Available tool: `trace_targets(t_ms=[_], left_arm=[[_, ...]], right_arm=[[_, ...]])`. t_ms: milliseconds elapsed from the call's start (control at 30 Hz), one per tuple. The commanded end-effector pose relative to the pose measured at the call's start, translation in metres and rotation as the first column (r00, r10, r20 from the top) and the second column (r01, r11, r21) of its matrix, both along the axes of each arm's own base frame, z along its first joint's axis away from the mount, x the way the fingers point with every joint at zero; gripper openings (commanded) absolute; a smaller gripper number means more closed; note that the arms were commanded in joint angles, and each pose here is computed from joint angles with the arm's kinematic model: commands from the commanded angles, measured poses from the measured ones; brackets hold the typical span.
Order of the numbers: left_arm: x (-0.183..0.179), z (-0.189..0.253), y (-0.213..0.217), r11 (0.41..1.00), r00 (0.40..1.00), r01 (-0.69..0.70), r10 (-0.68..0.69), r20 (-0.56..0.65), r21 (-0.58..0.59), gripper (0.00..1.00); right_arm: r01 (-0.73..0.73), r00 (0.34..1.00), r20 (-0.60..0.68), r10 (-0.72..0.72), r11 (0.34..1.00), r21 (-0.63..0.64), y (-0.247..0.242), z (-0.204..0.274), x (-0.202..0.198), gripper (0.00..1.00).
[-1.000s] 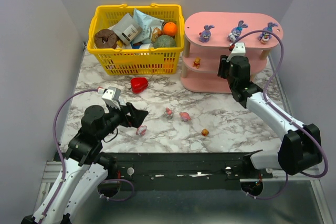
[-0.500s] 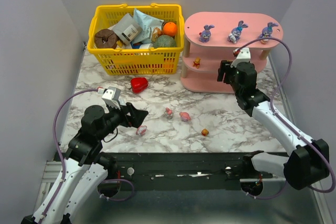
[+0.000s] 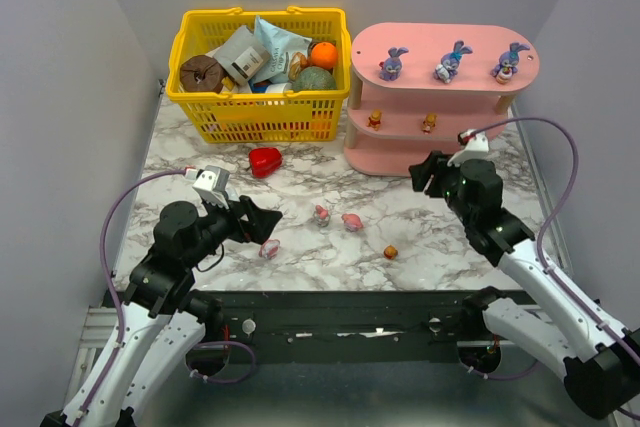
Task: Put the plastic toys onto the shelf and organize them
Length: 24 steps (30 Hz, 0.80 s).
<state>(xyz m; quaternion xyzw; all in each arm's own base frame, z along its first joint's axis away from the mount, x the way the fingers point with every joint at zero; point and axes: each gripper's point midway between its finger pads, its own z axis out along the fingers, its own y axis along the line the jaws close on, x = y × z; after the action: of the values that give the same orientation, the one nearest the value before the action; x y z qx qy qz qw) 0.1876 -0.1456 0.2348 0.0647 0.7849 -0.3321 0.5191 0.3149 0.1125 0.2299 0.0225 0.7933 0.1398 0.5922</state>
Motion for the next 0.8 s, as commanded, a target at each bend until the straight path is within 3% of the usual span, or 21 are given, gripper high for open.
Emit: trace_targets(t_ms=[0, 67, 267, 400, 767], left_arm=[[-0.003, 0.000, 0.000, 1.000, 1.000, 0.010, -0.010, 0.008, 0.000, 0.99], [-0.003, -0.001, 0.000, 1.000, 1.000, 0.008, -0.008, 0.007, 0.001, 0.99], [-0.003, -0.001, -0.001, 1.000, 1.000, 0.011, -0.011, 0.010, -0.001, 0.99], [-0.003, 0.000, 0.000, 1.000, 1.000, 0.011, -0.011, 0.012, -0.002, 0.99], [-0.003, 0.001, 0.002, 1.000, 1.000, -0.004, 0.004, 0.017, -0.002, 0.99]], right_arm=[[-0.008, 0.974, -0.223, 0.040, 0.989, 0.144, 0.022, -0.061, -0.047, 0.58], [0.038, 0.958, -0.286, 0.017, 0.982, 0.185, 0.025, -0.079, -0.058, 0.46], [0.193, 0.866, -0.488, -0.105, 0.972, 0.133, 0.010, -0.156, -0.083, 0.17], [0.185, 0.840, -0.538, -0.074, 0.970, 0.157, 0.021, -0.178, -0.085, 0.09], [0.167, 0.770, -0.637, -0.038, 0.976, 0.143, 0.030, -0.219, -0.107, 0.01]])
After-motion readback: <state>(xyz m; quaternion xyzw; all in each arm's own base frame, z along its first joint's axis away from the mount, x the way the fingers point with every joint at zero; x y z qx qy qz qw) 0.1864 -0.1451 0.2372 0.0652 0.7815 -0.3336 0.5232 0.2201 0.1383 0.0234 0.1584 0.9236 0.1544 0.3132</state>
